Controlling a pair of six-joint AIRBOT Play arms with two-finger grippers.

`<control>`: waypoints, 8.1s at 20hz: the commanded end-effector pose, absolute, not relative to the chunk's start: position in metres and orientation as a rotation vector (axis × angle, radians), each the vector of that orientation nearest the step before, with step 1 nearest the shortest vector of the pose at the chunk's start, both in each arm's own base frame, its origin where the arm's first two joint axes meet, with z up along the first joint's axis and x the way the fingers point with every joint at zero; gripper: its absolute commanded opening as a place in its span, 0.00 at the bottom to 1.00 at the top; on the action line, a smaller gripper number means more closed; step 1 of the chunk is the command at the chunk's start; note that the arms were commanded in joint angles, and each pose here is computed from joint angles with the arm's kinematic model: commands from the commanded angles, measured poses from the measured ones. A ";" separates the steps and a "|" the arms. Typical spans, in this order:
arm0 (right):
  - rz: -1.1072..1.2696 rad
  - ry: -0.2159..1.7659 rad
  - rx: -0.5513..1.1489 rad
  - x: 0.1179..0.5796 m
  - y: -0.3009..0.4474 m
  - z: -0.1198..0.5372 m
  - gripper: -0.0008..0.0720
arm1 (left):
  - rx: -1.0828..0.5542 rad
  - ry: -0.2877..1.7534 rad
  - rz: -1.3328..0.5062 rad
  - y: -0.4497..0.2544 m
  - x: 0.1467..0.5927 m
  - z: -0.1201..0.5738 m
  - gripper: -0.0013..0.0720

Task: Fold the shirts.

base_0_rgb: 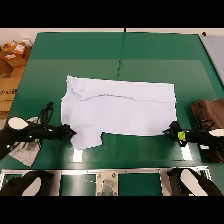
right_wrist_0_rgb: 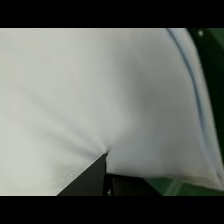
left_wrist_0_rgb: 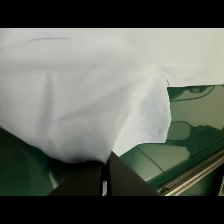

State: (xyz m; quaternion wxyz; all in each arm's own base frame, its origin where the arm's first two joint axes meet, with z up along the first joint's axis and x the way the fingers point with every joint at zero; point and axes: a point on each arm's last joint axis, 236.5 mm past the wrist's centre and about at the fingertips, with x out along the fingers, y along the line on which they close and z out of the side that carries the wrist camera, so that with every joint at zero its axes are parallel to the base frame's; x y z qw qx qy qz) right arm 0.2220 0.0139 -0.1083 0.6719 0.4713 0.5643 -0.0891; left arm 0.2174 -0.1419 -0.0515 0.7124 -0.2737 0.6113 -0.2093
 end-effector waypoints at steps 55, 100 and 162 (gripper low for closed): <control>0.506 1.183 0.763 0.437 0.010 0.047 0.03 | -0.334 1.047 -0.742 -0.320 0.466 -0.020 0.04; 0.813 1.159 0.753 0.465 0.312 0.031 0.04 | -0.250 1.409 -0.209 -0.008 0.495 0.039 0.05; -1.153 1.219 1.055 0.101 -0.269 0.045 0.05 | -0.250 1.467 -0.234 -0.011 0.485 0.015 0.05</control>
